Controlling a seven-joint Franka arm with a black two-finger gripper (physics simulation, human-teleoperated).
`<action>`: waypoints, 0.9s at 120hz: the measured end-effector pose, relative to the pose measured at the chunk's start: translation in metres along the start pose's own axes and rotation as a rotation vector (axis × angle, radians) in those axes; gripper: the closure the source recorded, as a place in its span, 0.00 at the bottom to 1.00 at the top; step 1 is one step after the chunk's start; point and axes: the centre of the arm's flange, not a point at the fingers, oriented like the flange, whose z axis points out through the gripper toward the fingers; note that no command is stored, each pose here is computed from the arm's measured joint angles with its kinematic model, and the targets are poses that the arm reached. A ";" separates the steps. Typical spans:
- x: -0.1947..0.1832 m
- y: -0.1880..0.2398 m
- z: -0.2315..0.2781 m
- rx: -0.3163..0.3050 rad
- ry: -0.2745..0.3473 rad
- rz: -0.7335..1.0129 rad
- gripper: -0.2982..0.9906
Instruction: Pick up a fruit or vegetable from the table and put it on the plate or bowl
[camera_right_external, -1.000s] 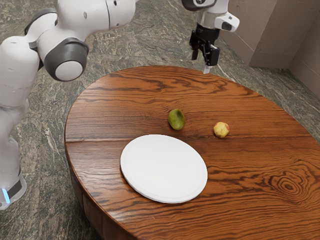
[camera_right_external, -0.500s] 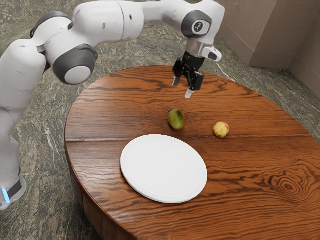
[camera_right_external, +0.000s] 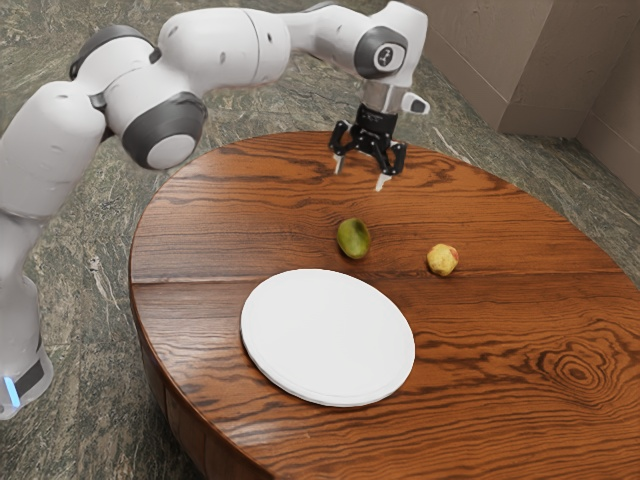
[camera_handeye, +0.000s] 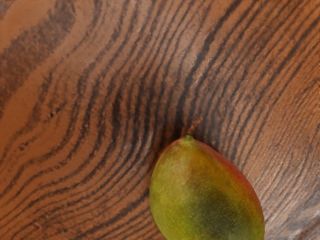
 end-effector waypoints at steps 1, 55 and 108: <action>0.000 0.000 0.000 -0.002 0.003 -0.005 0.23; -0.011 0.068 0.043 -0.043 0.036 -0.166 0.23; 0.010 0.043 0.076 -0.036 -0.011 -0.391 0.23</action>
